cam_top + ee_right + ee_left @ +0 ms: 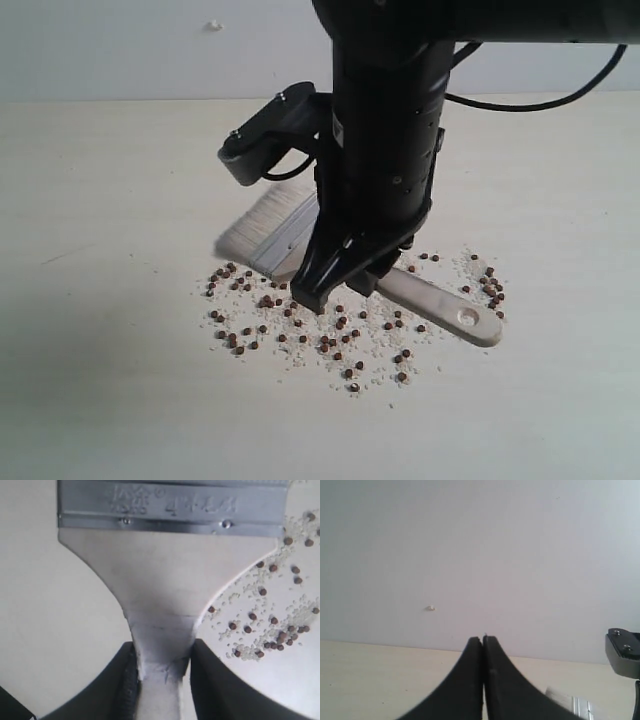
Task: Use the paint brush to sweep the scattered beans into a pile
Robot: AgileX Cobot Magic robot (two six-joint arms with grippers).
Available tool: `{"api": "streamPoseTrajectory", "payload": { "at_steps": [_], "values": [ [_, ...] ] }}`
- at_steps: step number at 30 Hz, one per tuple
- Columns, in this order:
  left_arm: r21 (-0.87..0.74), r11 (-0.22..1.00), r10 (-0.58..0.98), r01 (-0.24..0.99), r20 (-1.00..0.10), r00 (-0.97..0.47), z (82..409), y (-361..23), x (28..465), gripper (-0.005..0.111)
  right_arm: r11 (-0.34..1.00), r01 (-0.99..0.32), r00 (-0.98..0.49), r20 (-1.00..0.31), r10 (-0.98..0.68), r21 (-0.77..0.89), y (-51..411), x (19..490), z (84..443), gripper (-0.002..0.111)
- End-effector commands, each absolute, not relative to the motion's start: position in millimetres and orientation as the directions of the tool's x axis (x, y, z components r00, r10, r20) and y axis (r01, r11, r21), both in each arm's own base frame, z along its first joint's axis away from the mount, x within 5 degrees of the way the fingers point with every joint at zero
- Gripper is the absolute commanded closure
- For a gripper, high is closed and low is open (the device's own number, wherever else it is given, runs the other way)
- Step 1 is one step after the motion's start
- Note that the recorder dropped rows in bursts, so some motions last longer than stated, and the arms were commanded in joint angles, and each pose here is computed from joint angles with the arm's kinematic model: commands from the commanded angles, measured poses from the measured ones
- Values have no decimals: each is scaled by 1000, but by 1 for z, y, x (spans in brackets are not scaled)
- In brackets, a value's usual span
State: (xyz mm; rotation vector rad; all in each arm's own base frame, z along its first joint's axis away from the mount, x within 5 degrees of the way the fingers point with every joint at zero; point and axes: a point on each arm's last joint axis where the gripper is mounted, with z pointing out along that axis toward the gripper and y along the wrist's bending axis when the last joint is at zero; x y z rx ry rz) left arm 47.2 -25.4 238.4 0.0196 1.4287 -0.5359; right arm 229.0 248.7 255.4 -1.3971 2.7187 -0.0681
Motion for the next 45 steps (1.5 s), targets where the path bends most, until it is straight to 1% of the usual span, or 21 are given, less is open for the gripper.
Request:
{"api": "streamPoseTrajectory", "payload": {
  "at_steps": [1,2,5,8,9,10,11,13,16,19,22,24,25,27,28,31,34,37,40,42,45],
  "values": [
    [-308,874,-348,376,-937,41,238,-26,46,107,570,-816,-564,-82,-822,-95,241,225,266,108],
    [-296,887,-335,354,-941,54,238,-24,47,107,563,-821,-556,-90,-826,-97,240,225,269,108],
    [-321,922,-347,218,-934,90,236,-11,51,107,556,-825,-548,-102,-831,-98,238,223,273,108],
    [-362,910,-386,200,-918,94,238,-9,51,107,543,-835,-532,-118,-838,-93,240,224,272,108],
    [-365,913,-387,180,-916,105,241,-7,51,107,542,-835,-530,-123,-839,-97,241,225,272,108],
    [-375,919,-388,119,-915,112,247,-2,54,107,540,-835,-526,-138,-839,-105,241,226,273,108],
    [-379,920,-388,101,-915,110,251,0,56,107,541,-834,-525,-146,-839,-107,240,228,273,108],
    [-366,927,-372,80,-924,93,269,0,64,107,550,-828,-530,-168,-831,-109,236,236,273,108],
    [-253,964,-258,78,-963,72,308,-5,86,107,574,-811,-553,-173,-815,-110,229,243,273,108],
    [-92,992,-96,81,-994,44,344,-10,121,107,572,-813,-553,-161,-817,-111,225,245,273,108],
    [74,976,75,203,-997,2,367,-27,162,107,561,-819,-541,-166,-824,-116,224,247,272,108],
    [227,908,242,351,-970,2,371,-43,189,107,570,-814,-548,-181,-817,-113,223,251,272,108],
    [270,875,294,401,-956,1,369,-49,202,107,577,-809,-555,-179,-813,-112,222,254,270,108],
    [373,793,416,481,-909,18,358,-58,224,107,593,-798,-574,-163,-803,-109,217,260,265,108],
    [425,758,476,494,-879,26,351,-59,233,107,604,-790,-587,-153,-795,-107,214,264,263,108],
    [589,638,652,497,-756,60,332,-58,252,104,634,-767,-622,-130,-772,-94,202,277,255,108],
    [705,497,773,506,-624,112,317,-60,264,93,660,-750,-650,-137,-748,-44,192,292,246,108],
    [766,346,837,542,-513,191,300,-72,268,77,665,-745,-662,-171,-730,45,188,303,235,108],
    [825,146,877,546,-363,315,285,-93,267,63,651,-746,-665,-199,-720,138,190,311,228,108],
    [853,13,887,522,-251,387,275,-110,265,56,640,-744,-668,-220,-711,192,192,316,225,108],
    [874,-149,901,463,-73,428,264,-130,265,54,616,-747,-664,-247,-705,251,196,320,224,108]
  ]
}}
